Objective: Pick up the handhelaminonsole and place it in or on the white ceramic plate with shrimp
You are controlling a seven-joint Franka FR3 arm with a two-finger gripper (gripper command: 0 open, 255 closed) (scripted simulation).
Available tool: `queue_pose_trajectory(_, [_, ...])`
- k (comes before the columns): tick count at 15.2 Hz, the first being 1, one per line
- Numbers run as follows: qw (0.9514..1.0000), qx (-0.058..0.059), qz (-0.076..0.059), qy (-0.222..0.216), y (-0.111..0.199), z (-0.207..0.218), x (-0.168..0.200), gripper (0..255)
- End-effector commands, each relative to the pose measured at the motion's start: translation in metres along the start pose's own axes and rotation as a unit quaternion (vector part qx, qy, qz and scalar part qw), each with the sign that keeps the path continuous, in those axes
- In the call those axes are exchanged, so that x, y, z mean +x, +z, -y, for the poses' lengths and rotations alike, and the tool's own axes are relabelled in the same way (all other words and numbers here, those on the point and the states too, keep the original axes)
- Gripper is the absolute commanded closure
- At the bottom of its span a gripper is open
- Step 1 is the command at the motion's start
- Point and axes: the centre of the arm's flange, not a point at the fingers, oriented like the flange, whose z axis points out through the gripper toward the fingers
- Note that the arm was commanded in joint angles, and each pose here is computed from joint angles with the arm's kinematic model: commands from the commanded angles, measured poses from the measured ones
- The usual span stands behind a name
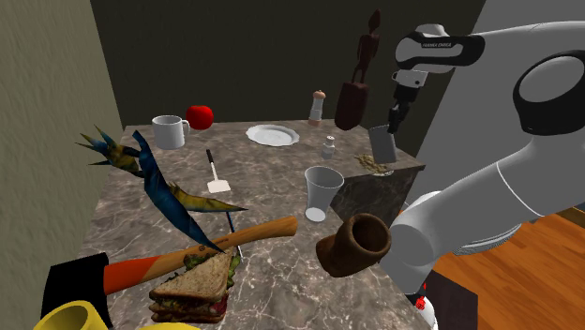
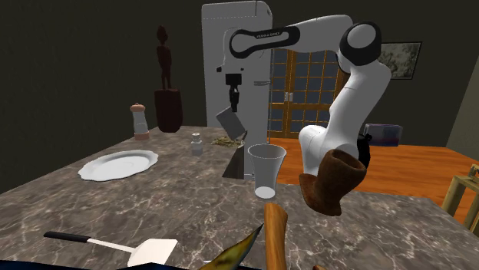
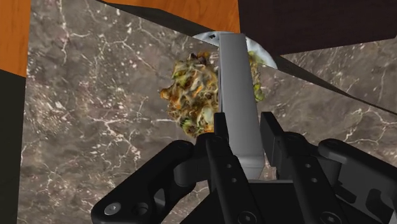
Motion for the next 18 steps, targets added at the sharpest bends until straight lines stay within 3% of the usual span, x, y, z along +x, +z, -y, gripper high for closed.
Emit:
queue_pose_trajectory(1, [1.0, 0.001, 0.001, 0.0, 0.001, 0.0, 0.0, 255])
queue_pose_trajectory(2, [1.0, 0.001, 0.001, 0.0, 0.001, 0.0, 0.0, 0])
queue_pose_trajectory(7, [1.0, 0.001, 0.001, 0.0, 0.001, 0.0, 0.0, 0])
queue_pose_trajectory(11, [1.0, 0.001, 0.001, 0.0, -0.049, 0.0, 0.0, 0])
queue_pose_trajectory(18, [1.0, 0.001, 0.001, 0.0, -0.049, 0.0, 0.0, 0])
